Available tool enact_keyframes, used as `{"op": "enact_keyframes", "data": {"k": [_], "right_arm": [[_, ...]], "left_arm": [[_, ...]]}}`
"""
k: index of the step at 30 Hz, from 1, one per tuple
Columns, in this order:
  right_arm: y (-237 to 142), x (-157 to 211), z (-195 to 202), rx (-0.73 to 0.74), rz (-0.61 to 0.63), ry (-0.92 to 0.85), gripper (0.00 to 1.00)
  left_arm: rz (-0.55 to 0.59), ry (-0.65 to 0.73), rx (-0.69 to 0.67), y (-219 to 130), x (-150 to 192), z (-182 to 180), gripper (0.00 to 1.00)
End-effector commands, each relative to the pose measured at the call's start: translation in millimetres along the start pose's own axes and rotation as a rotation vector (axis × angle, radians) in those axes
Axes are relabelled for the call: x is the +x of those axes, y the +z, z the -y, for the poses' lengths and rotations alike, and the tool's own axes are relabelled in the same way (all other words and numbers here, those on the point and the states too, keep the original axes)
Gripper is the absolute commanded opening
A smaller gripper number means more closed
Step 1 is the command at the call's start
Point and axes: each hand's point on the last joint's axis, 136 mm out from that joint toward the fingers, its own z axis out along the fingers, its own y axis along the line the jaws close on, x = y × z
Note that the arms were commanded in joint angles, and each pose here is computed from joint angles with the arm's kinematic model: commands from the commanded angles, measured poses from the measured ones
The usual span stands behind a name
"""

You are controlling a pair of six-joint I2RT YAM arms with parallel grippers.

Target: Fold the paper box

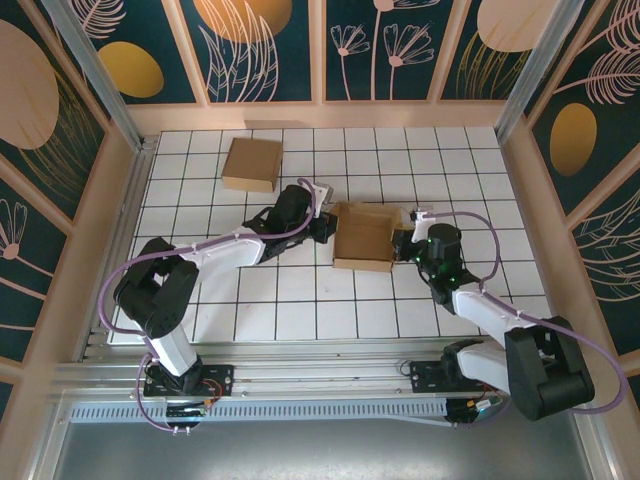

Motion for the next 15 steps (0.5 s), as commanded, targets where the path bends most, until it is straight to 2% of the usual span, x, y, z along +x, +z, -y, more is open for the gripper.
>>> {"op": "enact_keyframes", "data": {"k": [1,9,11,13,15], "right_arm": [[1.9,17.3,-7.6,-0.035,-0.046,0.048,0.0],[-2.8,35.0,1.3,0.021,-0.061,0.072,0.0],[-4.4,36.8,-0.6,0.018,-0.057,0.067,0.0],[-5.3,37.8,-1.4,0.021,-0.057,0.057,0.0],[-6.1,37.4,-1.6,0.025,-0.054,0.047,0.0]], "left_arm": [[-0.066,-0.006,-0.008,0.0,24.0,-1.0,0.08],[-0.082,-0.045,0.006,-0.7,36.4,-1.1,0.09],[-0.095,-0.062,0.018,-1.0,46.9,-2.6,0.13],[-0.06,-0.072,0.033,-12.0,39.3,2.4,0.2],[-0.043,-0.08,0.032,-18.5,39.1,2.6,0.23]]}}
